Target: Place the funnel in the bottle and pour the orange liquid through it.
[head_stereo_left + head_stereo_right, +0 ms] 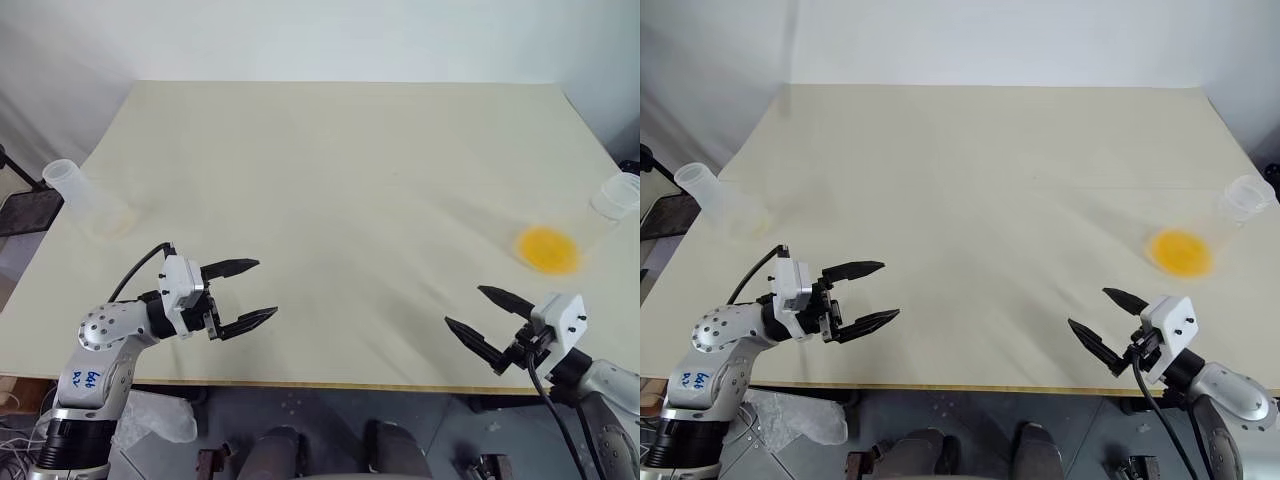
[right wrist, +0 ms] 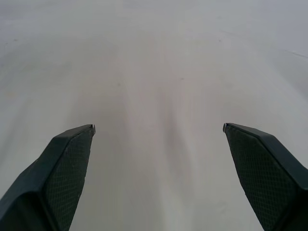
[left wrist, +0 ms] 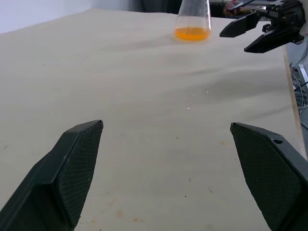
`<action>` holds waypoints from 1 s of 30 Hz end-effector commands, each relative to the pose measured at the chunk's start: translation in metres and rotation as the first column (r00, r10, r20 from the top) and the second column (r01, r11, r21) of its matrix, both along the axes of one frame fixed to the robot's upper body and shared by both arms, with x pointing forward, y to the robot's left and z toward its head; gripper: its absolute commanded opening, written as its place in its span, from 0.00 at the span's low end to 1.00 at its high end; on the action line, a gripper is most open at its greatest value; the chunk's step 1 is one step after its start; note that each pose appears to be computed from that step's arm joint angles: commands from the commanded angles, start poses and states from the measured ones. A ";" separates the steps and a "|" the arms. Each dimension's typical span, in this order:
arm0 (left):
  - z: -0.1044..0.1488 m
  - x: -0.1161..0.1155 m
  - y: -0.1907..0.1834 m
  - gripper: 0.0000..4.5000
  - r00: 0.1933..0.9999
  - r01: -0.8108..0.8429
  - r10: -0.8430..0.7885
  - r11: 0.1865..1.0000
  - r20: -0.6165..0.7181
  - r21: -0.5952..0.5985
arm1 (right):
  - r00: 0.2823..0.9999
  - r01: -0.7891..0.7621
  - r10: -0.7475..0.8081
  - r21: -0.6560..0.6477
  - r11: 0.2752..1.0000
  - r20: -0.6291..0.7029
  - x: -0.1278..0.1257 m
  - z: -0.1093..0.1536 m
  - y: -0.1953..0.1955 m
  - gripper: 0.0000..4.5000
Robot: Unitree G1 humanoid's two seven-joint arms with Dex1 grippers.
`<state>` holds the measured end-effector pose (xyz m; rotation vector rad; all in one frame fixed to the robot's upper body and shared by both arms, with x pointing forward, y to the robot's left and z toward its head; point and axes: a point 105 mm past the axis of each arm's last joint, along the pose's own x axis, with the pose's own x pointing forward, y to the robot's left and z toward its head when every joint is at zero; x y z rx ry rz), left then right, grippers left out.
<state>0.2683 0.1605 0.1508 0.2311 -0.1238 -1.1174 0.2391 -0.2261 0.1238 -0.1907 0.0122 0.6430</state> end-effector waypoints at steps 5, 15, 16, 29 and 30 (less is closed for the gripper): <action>0.009 0.007 0.001 1.00 0.999 -0.050 0.050 0.999 0.001 -0.011 | 0.999 -0.007 0.007 -0.008 1.000 0.031 0.000 0.006 -0.002 0.99; 0.027 0.022 0.020 1.00 0.969 -0.238 0.242 0.968 0.047 -0.075 | 0.998 -0.052 0.052 0.006 0.999 0.027 0.009 0.003 0.003 0.99; 0.033 0.023 0.029 1.00 0.953 -0.289 0.296 0.953 0.067 -0.089 | 0.997 -0.071 0.071 0.008 0.997 0.024 0.011 0.003 0.005 0.99; 0.040 -0.021 0.164 1.00 0.492 -0.850 0.869 0.470 -0.041 -0.239 | 0.976 -0.215 0.214 0.024 0.976 0.038 0.044 0.011 0.027 0.99; 0.039 -0.024 0.173 1.00 0.444 -0.875 0.895 0.420 -0.052 -0.242 | 0.975 -0.221 0.219 0.026 0.975 0.042 0.045 0.012 0.028 0.99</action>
